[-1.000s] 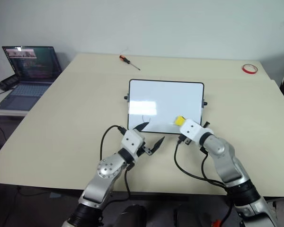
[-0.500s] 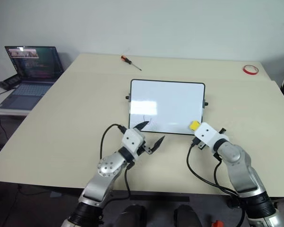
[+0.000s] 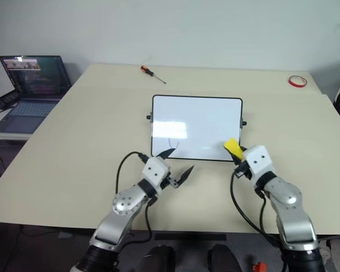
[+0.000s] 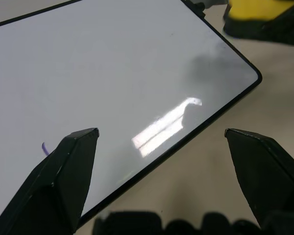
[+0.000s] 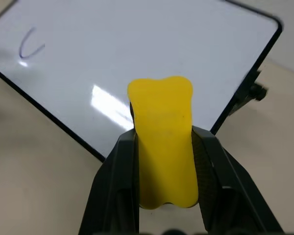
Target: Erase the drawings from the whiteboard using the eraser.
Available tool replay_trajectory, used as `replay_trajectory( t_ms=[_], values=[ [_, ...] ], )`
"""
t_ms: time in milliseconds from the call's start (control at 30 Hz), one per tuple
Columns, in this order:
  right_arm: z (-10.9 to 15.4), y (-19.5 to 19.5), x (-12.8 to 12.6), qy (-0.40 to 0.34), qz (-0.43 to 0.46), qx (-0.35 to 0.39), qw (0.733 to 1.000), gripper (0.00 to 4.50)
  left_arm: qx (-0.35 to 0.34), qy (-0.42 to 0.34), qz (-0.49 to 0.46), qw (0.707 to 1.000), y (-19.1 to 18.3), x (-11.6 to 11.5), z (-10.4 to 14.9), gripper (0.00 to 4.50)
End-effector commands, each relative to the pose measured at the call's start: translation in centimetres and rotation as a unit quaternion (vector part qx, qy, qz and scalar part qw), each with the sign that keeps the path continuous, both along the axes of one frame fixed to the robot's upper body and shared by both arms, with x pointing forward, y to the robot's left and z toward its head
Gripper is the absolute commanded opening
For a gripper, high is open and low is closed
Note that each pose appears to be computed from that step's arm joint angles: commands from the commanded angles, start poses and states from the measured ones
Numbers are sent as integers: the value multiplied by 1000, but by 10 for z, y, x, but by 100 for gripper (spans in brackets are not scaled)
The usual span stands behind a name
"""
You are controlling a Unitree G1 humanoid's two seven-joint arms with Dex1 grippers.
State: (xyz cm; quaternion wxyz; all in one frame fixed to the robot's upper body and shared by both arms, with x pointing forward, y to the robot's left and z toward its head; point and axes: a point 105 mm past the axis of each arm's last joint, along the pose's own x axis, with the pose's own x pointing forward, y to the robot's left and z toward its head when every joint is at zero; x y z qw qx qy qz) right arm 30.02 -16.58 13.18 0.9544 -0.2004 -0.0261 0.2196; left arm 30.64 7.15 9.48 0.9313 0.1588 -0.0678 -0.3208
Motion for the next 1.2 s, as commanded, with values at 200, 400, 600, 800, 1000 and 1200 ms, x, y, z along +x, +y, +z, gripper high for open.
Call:
replay_trajectory(
  t_ms=[200, 400, 600, 800, 1000, 1200],
  values=[
    [-3, -17, -30, -13, -16, -9, 1000, 114, -27, -18, 42, 999, 23, -5, 15, 450],
    [-18, -21, -38, 0, -36, -9, 999, 114, -32, -12, 49, 998, 26, -6, 14, 450],
    [-15, -20, -34, -8, -39, -7, 999, 114, -32, -10, 44, 998, 24, -6, 15, 450],
    [-9, -19, -23, -18, -43, -6, 999, 114, -32, -12, 50, 998, 26, -6, 17, 450],
    [1, 3, -8, -33, -16, 3, 999, 114, -14, 2, 106, 994, 41, -4, 5, 450],
    [4, 19, 1, -39, 9, 4, 999, 114, -51, 34, 179, 982, 62, 0, -3, 450]
  ],
)
